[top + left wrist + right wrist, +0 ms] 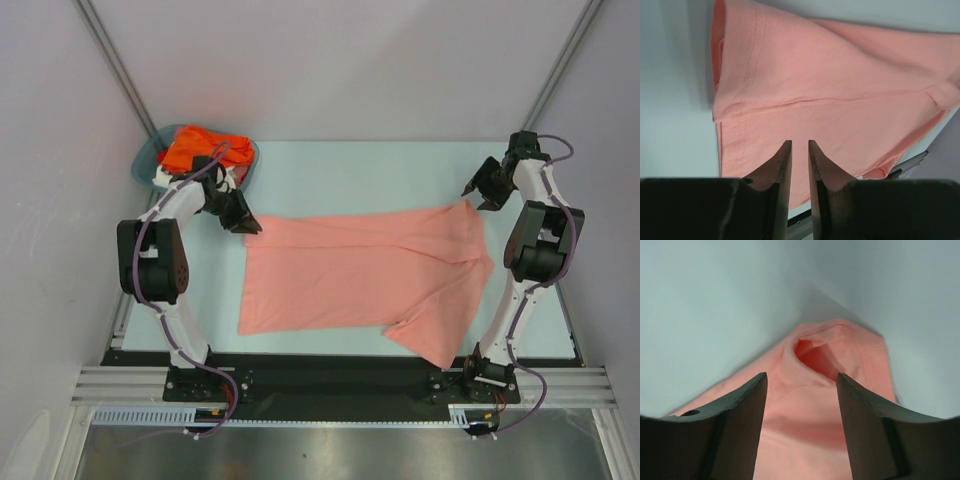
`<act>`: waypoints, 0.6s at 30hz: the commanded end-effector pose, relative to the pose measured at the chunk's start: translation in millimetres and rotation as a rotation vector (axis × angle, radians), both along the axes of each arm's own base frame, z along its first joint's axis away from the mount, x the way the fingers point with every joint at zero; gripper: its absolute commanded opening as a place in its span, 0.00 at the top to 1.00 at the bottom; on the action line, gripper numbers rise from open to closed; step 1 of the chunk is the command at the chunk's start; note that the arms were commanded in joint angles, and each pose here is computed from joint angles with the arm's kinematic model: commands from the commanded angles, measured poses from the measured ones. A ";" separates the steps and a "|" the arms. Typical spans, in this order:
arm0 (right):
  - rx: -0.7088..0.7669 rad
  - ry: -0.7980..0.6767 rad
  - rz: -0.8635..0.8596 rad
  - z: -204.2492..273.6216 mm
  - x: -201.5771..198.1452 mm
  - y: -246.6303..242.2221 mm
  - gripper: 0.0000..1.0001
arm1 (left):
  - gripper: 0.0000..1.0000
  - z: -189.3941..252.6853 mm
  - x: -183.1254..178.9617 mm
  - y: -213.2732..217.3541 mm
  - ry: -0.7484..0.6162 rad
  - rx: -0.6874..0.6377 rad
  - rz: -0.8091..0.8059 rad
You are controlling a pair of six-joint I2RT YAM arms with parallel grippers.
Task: Fold and stack the t-shirts
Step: Fold the tshirt
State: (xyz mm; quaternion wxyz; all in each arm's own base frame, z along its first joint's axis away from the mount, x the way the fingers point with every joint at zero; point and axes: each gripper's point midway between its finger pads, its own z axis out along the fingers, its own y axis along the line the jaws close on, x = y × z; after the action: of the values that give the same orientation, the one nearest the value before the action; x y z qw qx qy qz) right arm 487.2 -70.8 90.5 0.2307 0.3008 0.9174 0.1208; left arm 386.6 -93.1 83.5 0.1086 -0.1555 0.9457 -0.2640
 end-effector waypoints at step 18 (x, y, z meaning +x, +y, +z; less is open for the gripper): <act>0.197 -0.012 -0.163 -32.8 29.7 1.2 0.45 | 0.83 -43.7 18.7 -4.4 0.024 -0.028 0.002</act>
State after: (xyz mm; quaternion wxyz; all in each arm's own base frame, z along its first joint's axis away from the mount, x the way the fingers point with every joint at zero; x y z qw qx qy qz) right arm 505.2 -61.9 53.6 0.1976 0.3817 0.8846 0.1811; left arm 398.7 -96.5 39.1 0.0846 -0.1644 0.9446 -0.2710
